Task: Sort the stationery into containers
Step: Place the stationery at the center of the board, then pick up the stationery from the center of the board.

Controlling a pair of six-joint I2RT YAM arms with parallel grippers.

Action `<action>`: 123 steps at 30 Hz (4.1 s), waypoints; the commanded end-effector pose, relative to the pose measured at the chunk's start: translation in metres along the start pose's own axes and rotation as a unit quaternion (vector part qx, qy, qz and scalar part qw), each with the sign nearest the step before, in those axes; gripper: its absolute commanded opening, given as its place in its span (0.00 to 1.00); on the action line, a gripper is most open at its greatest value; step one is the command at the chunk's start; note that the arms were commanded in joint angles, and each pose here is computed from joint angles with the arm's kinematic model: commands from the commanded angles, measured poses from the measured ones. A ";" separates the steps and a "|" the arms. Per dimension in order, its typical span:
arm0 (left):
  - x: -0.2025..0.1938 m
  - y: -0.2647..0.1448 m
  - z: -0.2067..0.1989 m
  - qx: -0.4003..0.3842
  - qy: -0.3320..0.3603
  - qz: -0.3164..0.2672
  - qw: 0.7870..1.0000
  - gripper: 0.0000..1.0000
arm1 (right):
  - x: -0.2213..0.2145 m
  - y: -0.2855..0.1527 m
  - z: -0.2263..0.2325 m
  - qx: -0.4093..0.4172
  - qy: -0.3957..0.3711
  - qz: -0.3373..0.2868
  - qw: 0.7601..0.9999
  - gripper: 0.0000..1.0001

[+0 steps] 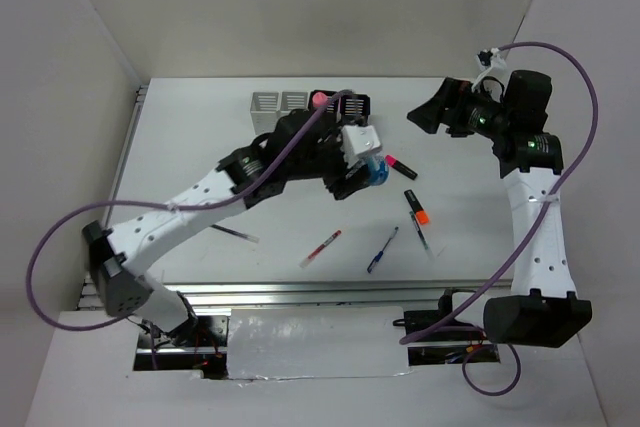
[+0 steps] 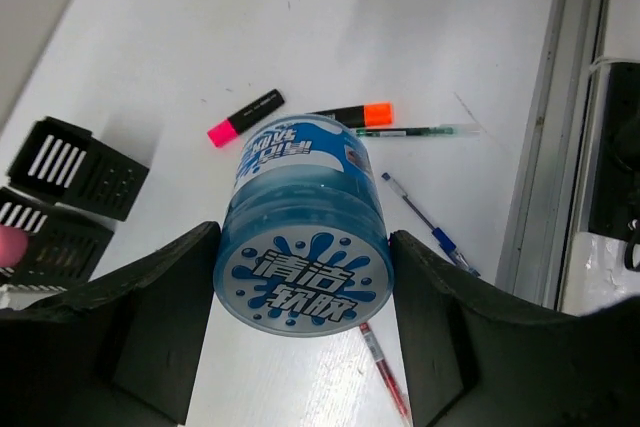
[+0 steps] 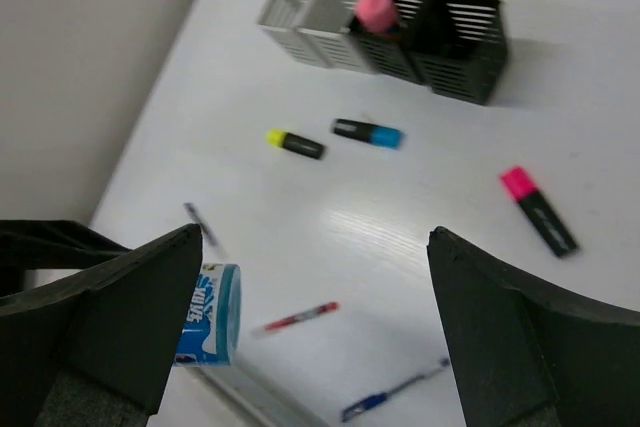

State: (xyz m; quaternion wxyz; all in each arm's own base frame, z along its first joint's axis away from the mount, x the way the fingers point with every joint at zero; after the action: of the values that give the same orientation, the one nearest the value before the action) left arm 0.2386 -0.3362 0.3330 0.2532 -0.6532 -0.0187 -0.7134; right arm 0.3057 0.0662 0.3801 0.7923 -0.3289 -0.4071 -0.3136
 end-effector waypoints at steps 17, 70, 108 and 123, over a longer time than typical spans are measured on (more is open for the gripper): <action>-0.159 0.114 0.036 -0.012 -0.040 0.434 0.900 0.02 | -0.044 -0.062 -0.063 -0.224 -0.232 0.018 0.946 1.00; -0.066 -0.156 0.136 0.210 -0.318 -0.030 0.924 0.99 | -0.209 0.132 0.014 -0.014 -0.235 0.266 0.935 1.00; -0.079 -0.144 0.144 0.203 -0.322 -0.025 0.924 0.99 | -0.269 0.162 0.001 -0.045 -0.250 0.321 0.912 0.67; -0.080 -0.141 0.147 0.202 -0.315 -0.022 0.927 0.99 | -0.173 0.142 0.026 -0.015 -0.252 0.215 0.943 0.24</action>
State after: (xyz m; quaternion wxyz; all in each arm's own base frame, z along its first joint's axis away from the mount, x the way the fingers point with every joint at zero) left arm 0.3160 -0.1322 0.3124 0.3569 -0.7883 -0.2543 -0.4319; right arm 0.2998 0.2070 0.1331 0.7170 -0.5364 -0.4444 0.0268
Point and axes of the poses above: each gripper's point midway between its finger pads, its own y axis out along the fingers, its own z axis along the line the jaws close on, x = y × z, the point moved 4 cm from there along -y, back along the fingers, and after that the axes turned 3 degrees about -y, right-handed, at the moved point
